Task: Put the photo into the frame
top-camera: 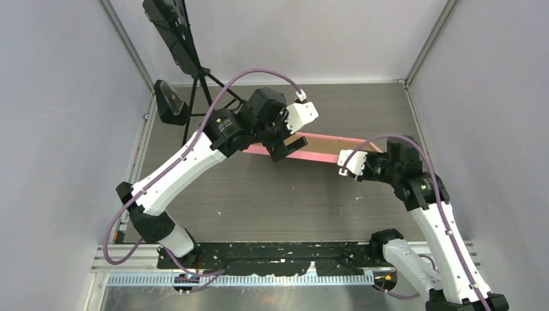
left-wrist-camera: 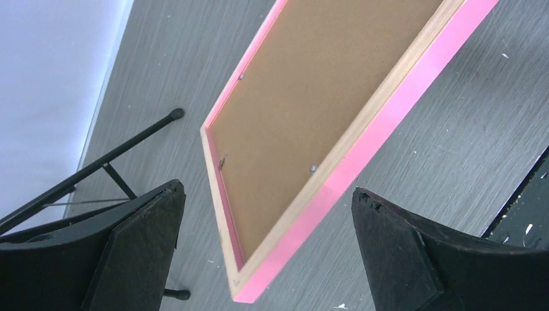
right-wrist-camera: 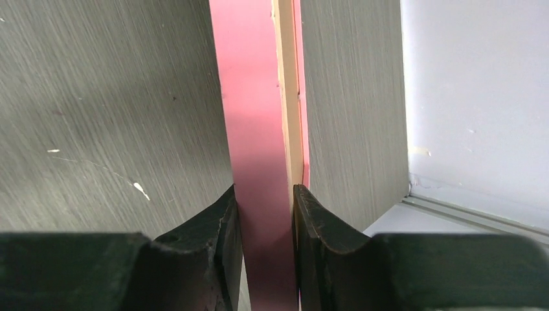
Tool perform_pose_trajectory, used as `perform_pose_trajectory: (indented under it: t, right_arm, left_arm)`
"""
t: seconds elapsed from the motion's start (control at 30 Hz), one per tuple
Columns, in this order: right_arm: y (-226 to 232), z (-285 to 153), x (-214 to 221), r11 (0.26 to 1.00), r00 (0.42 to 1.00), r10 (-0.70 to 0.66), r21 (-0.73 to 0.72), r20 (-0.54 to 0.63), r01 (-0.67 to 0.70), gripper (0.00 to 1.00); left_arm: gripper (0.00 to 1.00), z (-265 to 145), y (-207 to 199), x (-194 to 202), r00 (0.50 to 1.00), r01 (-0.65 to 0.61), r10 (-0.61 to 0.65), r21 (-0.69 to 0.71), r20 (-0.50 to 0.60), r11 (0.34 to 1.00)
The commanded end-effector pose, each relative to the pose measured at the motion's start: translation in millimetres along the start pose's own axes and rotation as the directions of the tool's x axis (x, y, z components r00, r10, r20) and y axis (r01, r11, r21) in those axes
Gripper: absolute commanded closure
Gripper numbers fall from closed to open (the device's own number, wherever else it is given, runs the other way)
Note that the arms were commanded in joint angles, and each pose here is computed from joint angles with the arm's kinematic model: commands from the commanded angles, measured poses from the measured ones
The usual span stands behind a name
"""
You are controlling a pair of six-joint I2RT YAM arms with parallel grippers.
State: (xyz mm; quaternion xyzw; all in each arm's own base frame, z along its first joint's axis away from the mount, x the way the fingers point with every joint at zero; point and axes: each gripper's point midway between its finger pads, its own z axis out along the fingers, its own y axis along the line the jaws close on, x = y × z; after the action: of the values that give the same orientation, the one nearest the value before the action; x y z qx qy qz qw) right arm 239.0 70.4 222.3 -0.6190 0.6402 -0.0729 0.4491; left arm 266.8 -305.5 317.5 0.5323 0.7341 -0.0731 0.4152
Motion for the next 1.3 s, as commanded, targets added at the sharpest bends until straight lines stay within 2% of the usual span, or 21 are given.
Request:
perform_pose_trajectory:
  t: [0.0, 0.57, 0.93, 1.27]
  right_arm:
    - [-17, -23, -33, 0.994, 0.99, 0.111, 0.004, 0.091, -0.111, 0.95]
    - [-41, -47, -64, 0.951, 0.944, 0.308, -0.031, 0.12, -0.307, 0.94]
    - [-62, -54, -78, 0.878, 0.869, 0.474, -0.008, 0.141, -0.478, 0.95]
    - [-84, -62, -92, 0.781, 0.771, 0.611, 0.025, 0.181, -0.624, 0.94]
  left_arm:
    - [0.0, -32, 20, -20, 0.995, 0.004, 0.004, -0.076, 0.101, 0.997]
    - [0.0, -60, 30, -11, 0.987, 0.061, -0.04, -0.134, 0.156, 0.989]
    - [0.01, -57, 24, 0, 0.983, 0.102, -0.084, -0.109, 0.16, 0.989]
    - [0.0, -56, 25, 13, 0.984, 0.124, -0.107, -0.116, 0.146, 0.986]
